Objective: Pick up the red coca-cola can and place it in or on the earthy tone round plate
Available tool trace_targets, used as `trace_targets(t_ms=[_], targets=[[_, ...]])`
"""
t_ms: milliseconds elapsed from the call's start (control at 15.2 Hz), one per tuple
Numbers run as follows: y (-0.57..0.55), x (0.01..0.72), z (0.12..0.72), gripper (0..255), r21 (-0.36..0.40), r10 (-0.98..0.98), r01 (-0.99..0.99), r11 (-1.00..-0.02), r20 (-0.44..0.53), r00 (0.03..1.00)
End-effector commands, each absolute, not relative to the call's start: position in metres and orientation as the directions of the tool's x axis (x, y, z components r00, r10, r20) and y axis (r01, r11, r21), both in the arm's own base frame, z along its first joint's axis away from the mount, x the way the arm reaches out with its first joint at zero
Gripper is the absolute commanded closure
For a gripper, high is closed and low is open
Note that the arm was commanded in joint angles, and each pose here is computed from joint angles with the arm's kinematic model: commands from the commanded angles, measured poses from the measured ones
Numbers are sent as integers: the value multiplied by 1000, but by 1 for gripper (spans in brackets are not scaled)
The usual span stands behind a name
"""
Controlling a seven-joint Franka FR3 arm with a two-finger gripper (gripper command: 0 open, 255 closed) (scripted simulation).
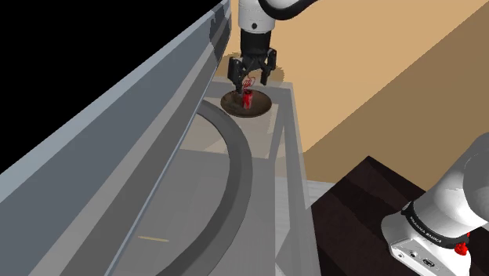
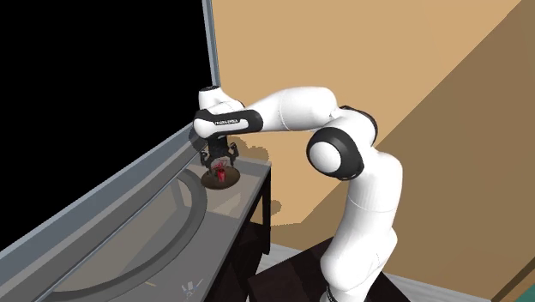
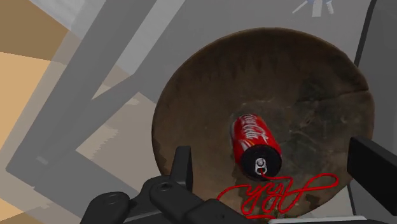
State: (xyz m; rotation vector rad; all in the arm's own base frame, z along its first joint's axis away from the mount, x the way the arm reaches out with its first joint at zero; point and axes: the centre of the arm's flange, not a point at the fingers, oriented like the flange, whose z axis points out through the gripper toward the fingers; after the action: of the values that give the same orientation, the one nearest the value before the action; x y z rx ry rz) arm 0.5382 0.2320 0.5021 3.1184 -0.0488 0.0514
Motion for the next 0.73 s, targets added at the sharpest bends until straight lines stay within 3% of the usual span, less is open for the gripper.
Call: trace_targets(t_ms=[0, 132, 660], targets=[[234, 538, 522, 0, 22, -31, -32, -999, 33, 999], [234, 537, 546, 0, 22, -31, -32, -999, 33, 999], [234, 537, 546, 0, 22, -31, -32, -999, 33, 999]])
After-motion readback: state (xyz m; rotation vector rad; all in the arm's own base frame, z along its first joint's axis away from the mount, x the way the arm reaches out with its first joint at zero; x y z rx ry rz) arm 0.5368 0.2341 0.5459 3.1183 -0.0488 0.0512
